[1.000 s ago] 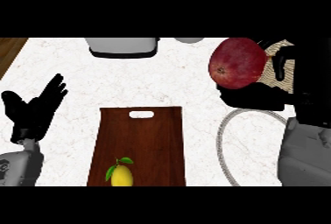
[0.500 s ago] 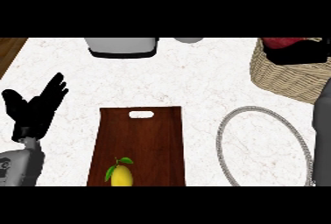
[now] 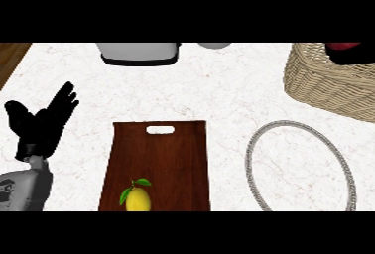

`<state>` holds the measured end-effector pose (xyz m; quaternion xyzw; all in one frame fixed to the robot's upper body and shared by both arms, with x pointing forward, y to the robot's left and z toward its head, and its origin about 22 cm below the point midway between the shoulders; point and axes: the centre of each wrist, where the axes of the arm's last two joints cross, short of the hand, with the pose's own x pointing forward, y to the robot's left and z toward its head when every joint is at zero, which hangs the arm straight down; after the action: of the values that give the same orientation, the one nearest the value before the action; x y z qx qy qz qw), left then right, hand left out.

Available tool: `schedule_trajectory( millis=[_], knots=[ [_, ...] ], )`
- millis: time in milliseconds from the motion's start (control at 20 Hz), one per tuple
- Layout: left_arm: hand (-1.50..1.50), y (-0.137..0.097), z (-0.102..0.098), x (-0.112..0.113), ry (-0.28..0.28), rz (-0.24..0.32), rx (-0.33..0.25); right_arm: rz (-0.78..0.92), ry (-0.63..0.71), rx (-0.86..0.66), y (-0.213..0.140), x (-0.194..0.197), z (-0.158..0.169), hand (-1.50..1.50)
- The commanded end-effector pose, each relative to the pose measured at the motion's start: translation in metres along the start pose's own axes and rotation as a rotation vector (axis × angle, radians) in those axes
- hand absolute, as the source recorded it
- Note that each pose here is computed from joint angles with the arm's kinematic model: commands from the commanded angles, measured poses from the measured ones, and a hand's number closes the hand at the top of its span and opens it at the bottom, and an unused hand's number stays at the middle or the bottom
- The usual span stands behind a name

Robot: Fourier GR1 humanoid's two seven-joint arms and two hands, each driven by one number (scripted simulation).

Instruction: Pick the pear from the placemat and place it in the basket

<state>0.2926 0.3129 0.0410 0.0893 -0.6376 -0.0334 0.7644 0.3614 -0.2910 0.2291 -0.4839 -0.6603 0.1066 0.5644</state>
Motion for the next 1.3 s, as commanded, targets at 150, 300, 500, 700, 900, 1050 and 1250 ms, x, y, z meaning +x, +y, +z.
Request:
schedule_trajectory(
  millis=[150, 300, 500, 700, 900, 1050, 1250],
  knots=[
    [0.00, -0.001, 0.014, 0.003, -0.007, 0.004, -0.006, -0.029, 0.031, 0.001, 0.022, -0.059, -0.017, 1.50],
    [0.00, 0.011, -0.009, -0.004, -0.005, -0.001, -0.010, -0.041, 0.001, 0.002, 0.042, -0.066, -0.018, 1.50],
    [0.00, -0.024, -0.010, 0.009, -0.023, 0.001, -0.028, -0.077, 0.201, -0.116, 0.040, -0.097, -0.027, -1.50],
    [0.00, -0.007, -0.007, -0.012, 0.013, -0.007, -0.011, -0.045, 0.142, -0.077, 0.025, -0.102, -0.043, -1.50],
    [0.00, -0.017, -0.008, -0.011, -0.012, -0.003, -0.017, -0.136, 0.083, -0.091, 0.030, -0.115, -0.050, -1.50],
    [0.00, -0.005, -0.003, -0.015, -0.010, -0.001, -0.002, -0.193, 0.081, -0.149, 0.026, -0.102, -0.055, -1.50],
    [0.00, -0.008, 0.002, -0.001, 0.009, 0.003, 0.001, -0.374, 0.216, -0.297, -0.021, -0.123, -0.061, -1.50]
  ],
)
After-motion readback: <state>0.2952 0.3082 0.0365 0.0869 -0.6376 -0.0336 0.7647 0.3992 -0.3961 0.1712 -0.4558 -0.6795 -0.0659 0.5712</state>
